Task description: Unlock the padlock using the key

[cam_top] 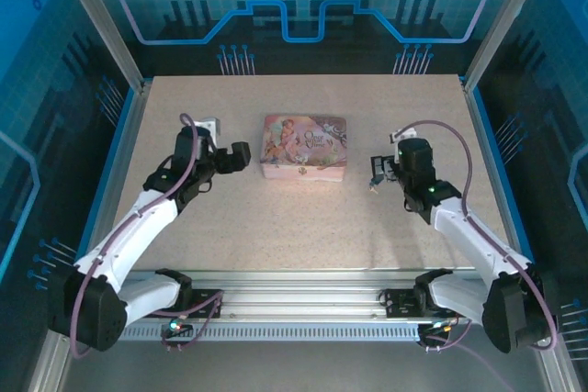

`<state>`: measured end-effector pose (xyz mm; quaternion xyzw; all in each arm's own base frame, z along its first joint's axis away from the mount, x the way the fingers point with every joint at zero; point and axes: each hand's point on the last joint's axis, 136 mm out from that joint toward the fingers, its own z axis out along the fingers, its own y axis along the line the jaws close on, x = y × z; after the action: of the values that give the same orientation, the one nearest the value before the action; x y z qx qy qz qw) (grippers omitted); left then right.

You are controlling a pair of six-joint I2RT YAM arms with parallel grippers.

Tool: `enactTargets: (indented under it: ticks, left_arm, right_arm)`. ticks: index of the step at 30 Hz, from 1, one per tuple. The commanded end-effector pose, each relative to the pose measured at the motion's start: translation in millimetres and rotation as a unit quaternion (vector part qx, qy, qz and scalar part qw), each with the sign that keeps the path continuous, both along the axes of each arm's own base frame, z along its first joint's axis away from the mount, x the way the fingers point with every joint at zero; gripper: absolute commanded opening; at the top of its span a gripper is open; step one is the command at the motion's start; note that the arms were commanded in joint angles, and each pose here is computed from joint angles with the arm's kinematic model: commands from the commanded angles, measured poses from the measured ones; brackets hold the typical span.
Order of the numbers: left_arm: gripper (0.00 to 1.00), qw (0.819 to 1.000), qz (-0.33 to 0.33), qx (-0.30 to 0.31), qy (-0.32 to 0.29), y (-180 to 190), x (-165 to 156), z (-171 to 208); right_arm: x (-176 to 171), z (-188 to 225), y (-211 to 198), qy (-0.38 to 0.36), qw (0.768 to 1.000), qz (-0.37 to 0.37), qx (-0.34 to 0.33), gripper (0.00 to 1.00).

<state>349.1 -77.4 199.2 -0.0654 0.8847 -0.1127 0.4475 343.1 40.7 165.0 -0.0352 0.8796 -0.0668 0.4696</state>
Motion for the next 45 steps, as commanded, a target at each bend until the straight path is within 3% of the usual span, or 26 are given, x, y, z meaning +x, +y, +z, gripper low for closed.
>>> enactTargets:
  ticks: [1,9,13,17,21,25,30,32,36,41,43,45]
  left_arm:
    - [0.99,0.995,0.049,0.086,-0.032,43.6,7.3,-6.0]
    - [0.99,0.983,0.142,0.111,-0.045,104.5,17.1,-57.3]
    - [0.99,0.981,0.132,0.119,-0.082,103.1,34.0,-84.1]
    - [0.99,0.979,0.103,0.131,-0.12,92.3,48.8,-84.0]
    - [0.99,0.971,0.097,0.124,-0.179,89.6,40.9,-96.7]
    - [0.99,0.978,0.088,0.118,-0.145,88.3,46.2,-102.7]
    - [0.99,0.978,0.088,0.118,-0.149,88.5,46.5,-101.8]
    - [0.99,0.977,0.089,0.12,-0.149,89.0,46.8,-101.8]
    - [0.99,0.977,0.089,0.12,-0.149,89.2,46.4,-101.9]
    - [0.99,0.976,0.092,0.125,-0.151,89.0,46.2,-101.3]
    - [0.99,0.975,0.096,0.131,-0.153,88.9,45.3,-100.8]
    - [0.99,0.972,0.102,0.14,-0.157,88.6,44.2,-100.0]
  right_arm:
    - [17.3,31.4,-19.2,-0.114,0.992,-0.046,0.003,1.0]
    - [32.7,2.1,-57.8,-0.118,0.988,-0.098,-0.009,1.0]
    - [43.8,-6.1,-60.4,-0.123,0.988,-0.09,-0.027,1.0]
    - [53.3,-1.5,-53.4,-0.139,0.988,-0.058,-0.026,1.0]
    - [58.7,-5.0,-55.0,-0.122,0.992,-0.044,-0.002,1.0]
    - [61.4,-6.6,-56.9,-0.116,0.992,-0.021,0.032,1.0]
    - [55.5,-6.5,-46.0,-0.12,0.991,0.004,0.055,1.0]
    - [52.1,-11.8,-28.1,-0.108,0.99,0.048,0.073,1.0]
    - [41.0,-19.5,-21.2,-0.123,0.988,0.057,0.069,1.0]
    - [36.0,-58.2,-4.4,-0.156,0.982,0.097,0.054,1.0]
    - [46.2,-72.3,-2.1,-0.097,0.991,0.085,0.036,1.0]
    - [52.7,-71.3,-10.6,-0.094,0.993,0.064,0.045,1.0]
